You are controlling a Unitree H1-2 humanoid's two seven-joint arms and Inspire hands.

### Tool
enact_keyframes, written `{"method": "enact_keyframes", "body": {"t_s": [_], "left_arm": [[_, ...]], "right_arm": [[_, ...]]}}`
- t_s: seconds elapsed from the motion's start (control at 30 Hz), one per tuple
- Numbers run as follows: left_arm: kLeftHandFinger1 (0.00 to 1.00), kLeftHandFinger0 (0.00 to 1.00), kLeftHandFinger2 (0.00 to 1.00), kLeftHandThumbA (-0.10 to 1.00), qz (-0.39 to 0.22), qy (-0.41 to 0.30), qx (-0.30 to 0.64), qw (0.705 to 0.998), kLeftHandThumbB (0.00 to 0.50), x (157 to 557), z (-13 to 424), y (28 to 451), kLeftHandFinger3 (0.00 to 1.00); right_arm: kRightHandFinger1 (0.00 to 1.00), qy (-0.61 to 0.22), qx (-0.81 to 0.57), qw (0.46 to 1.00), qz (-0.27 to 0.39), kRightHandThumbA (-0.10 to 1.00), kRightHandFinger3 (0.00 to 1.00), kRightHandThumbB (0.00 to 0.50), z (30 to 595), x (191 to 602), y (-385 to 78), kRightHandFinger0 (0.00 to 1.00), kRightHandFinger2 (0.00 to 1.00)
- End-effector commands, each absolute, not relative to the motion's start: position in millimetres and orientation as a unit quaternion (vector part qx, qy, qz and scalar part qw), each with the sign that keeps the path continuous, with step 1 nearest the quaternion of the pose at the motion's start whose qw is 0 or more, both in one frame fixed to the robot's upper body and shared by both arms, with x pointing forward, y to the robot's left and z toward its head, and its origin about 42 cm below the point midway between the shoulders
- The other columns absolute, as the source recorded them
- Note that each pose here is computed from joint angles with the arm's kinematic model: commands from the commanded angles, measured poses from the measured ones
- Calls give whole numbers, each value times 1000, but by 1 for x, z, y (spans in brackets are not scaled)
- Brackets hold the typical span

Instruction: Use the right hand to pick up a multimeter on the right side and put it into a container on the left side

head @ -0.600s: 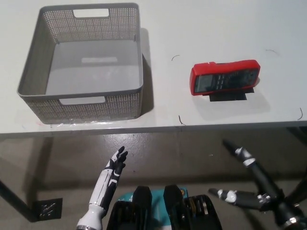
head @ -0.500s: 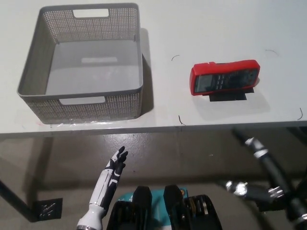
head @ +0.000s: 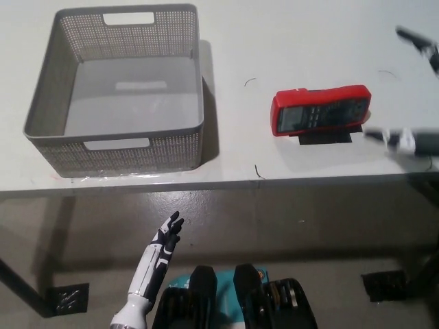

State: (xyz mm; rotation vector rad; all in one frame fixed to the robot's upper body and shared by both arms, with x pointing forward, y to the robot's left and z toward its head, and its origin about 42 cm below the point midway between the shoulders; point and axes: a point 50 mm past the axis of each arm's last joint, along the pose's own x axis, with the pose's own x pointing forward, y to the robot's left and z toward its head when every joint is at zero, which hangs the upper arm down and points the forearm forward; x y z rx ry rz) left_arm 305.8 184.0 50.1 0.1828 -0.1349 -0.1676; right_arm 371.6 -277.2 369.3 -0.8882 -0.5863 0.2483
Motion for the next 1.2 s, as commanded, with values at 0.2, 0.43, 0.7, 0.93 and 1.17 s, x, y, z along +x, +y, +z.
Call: {"method": "enact_keyframes", "body": {"t_s": [0.2,0.43,0.7,0.93,1.17], "left_arm": [[1000,1000,1000,1000,-89,-113,75,987,414,311,61,180,1000],[1000,1000,1000,1000,-91,-103,71,988,438,306,56,180,1000],[1000,1000,1000,1000,-89,-103,71,988,453,306,55,180,1000],[1000,1000,1000,1000,-92,-106,71,988,458,311,57,179,1000],[1000,1000,1000,1000,-93,-108,73,987,454,311,59,179,1000]], "right_arm": [[1000,-108,-603,778,140,1000,1000,500,456,495,-252,1000,1000],[1000,-20,-659,738,144,1000,1000,500,454,548,-224,1000,1000],[1000,29,-672,725,149,1000,1000,500,444,577,-203,1000,1000],[1000,58,-651,733,191,1000,1000,500,442,590,-206,1000,1000],[1000,89,-665,715,199,997,1000,500,438,596,-200,1000,1000]]}}
